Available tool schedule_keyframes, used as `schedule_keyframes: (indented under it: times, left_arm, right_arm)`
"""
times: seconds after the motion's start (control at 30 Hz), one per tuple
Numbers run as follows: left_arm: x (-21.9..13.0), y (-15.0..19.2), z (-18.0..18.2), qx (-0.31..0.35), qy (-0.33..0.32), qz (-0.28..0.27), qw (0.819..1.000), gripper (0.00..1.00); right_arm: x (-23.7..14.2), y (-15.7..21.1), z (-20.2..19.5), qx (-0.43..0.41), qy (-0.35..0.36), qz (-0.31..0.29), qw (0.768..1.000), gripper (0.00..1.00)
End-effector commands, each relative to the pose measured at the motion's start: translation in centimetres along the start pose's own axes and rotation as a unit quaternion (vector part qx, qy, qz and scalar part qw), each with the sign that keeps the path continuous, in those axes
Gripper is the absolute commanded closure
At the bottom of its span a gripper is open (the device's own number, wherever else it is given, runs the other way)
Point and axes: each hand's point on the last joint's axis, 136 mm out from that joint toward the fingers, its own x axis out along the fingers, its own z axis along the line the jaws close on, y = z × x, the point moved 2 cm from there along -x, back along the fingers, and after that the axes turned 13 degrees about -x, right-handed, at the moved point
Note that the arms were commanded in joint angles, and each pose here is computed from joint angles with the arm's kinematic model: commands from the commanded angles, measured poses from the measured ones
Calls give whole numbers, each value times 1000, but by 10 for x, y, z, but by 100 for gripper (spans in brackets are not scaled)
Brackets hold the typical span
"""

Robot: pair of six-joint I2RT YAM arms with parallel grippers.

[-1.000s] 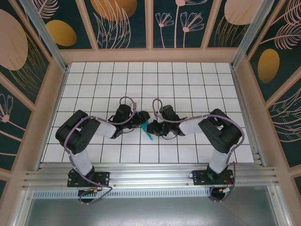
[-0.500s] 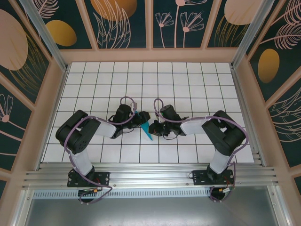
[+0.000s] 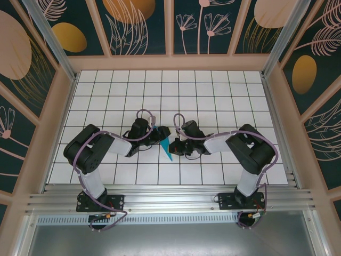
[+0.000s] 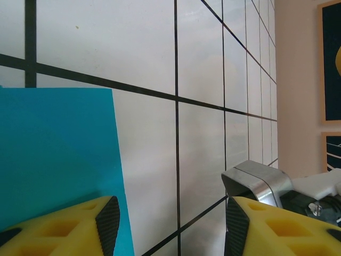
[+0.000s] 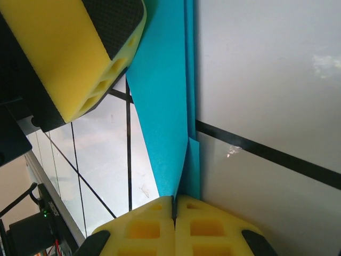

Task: Fold a paper plane with a square sheet of paper (pick it up from the middle)
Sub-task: Fold the wing for the fifth time at the center of the table.

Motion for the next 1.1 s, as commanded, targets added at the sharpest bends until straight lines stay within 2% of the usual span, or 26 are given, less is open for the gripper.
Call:
schedule_keyframes:
  times: [0.0, 0.13, 0.33, 0.7, 0.9, 1.07]
  left_arm:
    - [3, 5, 43, -27, -70, 7, 997, 42]
    - [4, 6, 43, -29, -72, 9, 997, 41]
    - [4, 6, 44, -27, -75, 11, 997, 41]
    - [5, 6, 44, -25, -77, 13, 997, 41]
    - [5, 6, 44, -26, -77, 14, 997, 41]
    - [5, 8, 45, -26, -77, 16, 997, 41]
  right_arm:
    - [4, 29, -15, 15, 10, 52, 998, 94]
    - [-3, 22, -8, 7, 8, 37, 999, 88]
    - [-15, 14, 13, -9, -22, 24, 999, 88]
    - [-10, 35, -1, 14, -19, 49, 999, 88]
    - [-3, 51, -18, 35, 3, 75, 997, 93]
    - [-7, 40, -5, 19, -6, 63, 998, 91]
